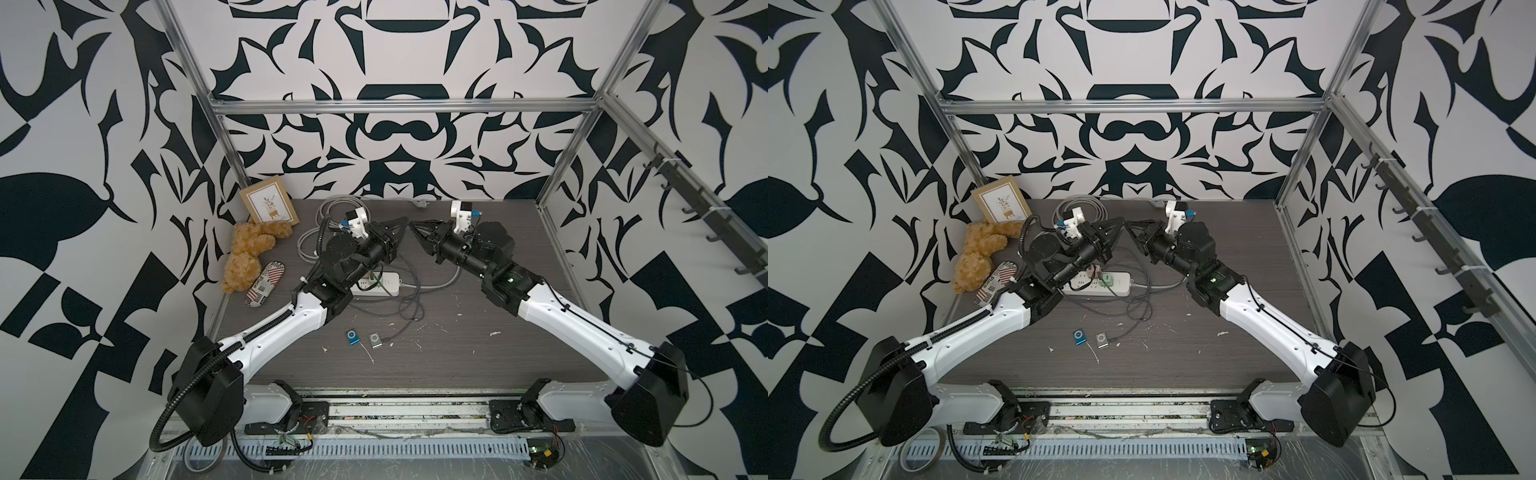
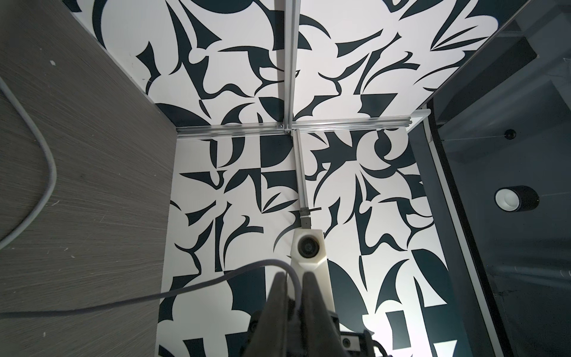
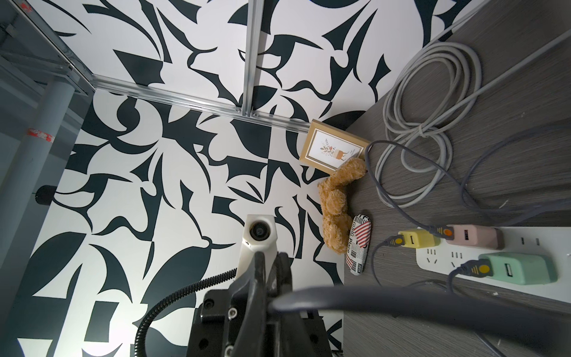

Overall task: Charge mp3
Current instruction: Adjust the charging cable, then pick up the MP3 player from the center of the board.

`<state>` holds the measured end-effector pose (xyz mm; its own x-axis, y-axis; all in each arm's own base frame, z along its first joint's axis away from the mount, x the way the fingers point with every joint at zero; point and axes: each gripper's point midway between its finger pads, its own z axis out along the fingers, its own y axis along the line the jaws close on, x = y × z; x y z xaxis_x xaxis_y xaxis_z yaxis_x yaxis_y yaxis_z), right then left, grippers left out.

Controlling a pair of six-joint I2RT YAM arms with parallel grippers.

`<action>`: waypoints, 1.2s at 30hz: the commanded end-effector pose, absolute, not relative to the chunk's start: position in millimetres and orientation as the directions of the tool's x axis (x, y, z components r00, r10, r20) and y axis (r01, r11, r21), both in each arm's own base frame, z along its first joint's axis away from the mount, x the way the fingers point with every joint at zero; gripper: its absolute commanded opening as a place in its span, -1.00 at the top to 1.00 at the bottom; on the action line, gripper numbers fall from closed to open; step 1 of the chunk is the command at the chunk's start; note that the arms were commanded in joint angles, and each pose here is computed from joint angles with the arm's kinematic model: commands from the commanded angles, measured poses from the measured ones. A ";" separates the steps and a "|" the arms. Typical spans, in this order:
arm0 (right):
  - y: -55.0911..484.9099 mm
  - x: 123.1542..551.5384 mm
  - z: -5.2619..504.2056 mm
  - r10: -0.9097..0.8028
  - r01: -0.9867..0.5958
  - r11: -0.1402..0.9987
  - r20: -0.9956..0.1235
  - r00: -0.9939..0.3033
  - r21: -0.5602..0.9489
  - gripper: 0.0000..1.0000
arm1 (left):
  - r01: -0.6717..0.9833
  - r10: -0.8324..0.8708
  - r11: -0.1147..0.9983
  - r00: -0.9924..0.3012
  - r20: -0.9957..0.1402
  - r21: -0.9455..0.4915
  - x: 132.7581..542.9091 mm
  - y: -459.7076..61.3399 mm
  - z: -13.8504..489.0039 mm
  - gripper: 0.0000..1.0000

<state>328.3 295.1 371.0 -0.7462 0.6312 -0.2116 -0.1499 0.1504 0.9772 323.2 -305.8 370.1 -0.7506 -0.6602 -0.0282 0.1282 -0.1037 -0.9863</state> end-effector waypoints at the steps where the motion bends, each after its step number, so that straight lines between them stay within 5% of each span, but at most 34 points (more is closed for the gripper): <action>1: 291.6 327.7 397.7 0.647 -0.243 0.119 -0.261 -0.717 0.963 1.00 | 0.141 -0.585 -0.145 -0.810 -0.030 -0.979 303.5 -320.3 373.2 0.36; 3: 289.4 322.0 397.0 0.632 -0.252 0.143 -0.284 -0.721 0.957 1.00 | 0.109 -0.612 -0.110 -0.791 -0.019 -0.988 308.7 -306.2 361.0 -0.23; 5: 285.7 314.3 392.4 0.613 -0.252 0.183 -0.311 -0.726 0.950 1.00 | 0.080 -0.653 -0.049 -0.757 -0.028 -0.996 309.2 -276.5 356.6 -0.47; 9: 270.0 294.0 382.8 0.574 -0.254 0.280 -0.373 -0.729 0.926 1.00 | -0.147 -0.750 0.343 -0.638 -0.176 -0.928 286.3 -174.1 320.7 -0.80; 13: 256.0 279.3 374.6 0.505 -0.274 0.419 -0.473 -0.722 0.866 1.00 | -0.295 -0.642 0.642 -0.711 -0.287 -0.707 232.7 -122.4 293.9 -0.80; 19: 252.2 276.4 366.4 0.455 -0.284 0.475 -0.509 -0.731 0.833 1.00 | -0.312 -0.344 0.851 -0.939 0.001 -0.422 146.3 -149.1 201.5 -0.58; 24: 259.4 280.9 364.3 0.443 -0.291 0.467 -0.506 -0.741 0.835 1.00 | -0.333 -0.285 0.877 -0.941 0.181 -0.346 119.7 -169.2 137.8 -0.49; 36: 262.3 274.6 362.3 0.421 -0.305 0.449 -0.500 -0.757 0.840 1.00 | -0.401 -0.379 0.894 -0.915 0.138 -0.201 155.5 -162.1 60.0 -0.25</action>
